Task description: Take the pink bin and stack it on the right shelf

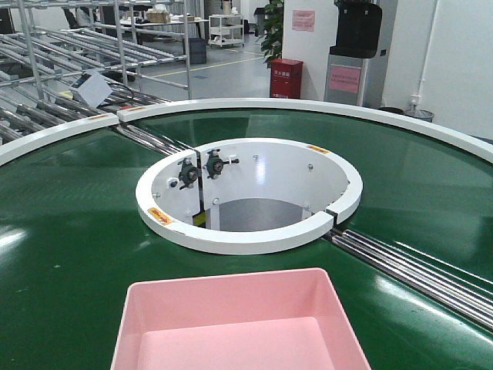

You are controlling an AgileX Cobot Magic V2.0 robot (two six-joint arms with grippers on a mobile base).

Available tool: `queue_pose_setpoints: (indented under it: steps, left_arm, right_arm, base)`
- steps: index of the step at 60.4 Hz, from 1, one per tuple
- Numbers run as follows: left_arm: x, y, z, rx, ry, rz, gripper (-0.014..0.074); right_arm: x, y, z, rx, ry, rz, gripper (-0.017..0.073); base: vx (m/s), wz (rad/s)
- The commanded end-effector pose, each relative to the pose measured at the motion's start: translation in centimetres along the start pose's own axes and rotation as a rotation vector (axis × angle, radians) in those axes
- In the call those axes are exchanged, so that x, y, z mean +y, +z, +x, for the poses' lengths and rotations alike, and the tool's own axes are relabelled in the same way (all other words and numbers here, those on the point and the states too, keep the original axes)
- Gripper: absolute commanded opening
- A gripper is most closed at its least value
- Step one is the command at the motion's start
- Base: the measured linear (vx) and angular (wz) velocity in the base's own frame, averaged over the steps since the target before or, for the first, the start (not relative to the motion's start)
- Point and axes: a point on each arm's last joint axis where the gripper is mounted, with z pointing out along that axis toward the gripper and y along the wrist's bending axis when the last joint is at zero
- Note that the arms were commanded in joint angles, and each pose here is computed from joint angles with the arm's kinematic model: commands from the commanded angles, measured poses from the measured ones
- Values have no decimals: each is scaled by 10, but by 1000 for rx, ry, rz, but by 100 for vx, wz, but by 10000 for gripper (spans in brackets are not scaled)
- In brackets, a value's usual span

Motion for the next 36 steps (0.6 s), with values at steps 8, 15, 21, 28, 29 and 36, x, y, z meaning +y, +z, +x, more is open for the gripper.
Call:
queue_pose_setpoints:
  steps: [8,15,21,28,29,36]
  left_arm:
    - [0,-1,-4,-87,-3,6,-6]
    - [0,-1,-4,-87,-3,6,-6]
    - [0,-1,-4,-87,-3,6,-6]
    - [0,-1,-4,-87,-3,6,-6]
    - [0,-1,-4,-87,-3,6,-6]
    - [-1,-2,-7,-110,-6,8,-6]
  right_arm:
    - [0,-1,-7,-88,-74,3,-9]
    - [0,-1,-7,-88,-95,2,-9]
    - [0,-1,-7,-88,-95,2,-9]
    - [0,-1,-7,-88,-95,2,-9]
    - [0,-1,-7,-90,-95,2,-9]
    - [1,-1,-9,-120,-95,1,-9]
  base:
    - [0,0]
    - [0,0]
    - [0,0]
    - [0,0]
    - [0,0]
    - [0,0]
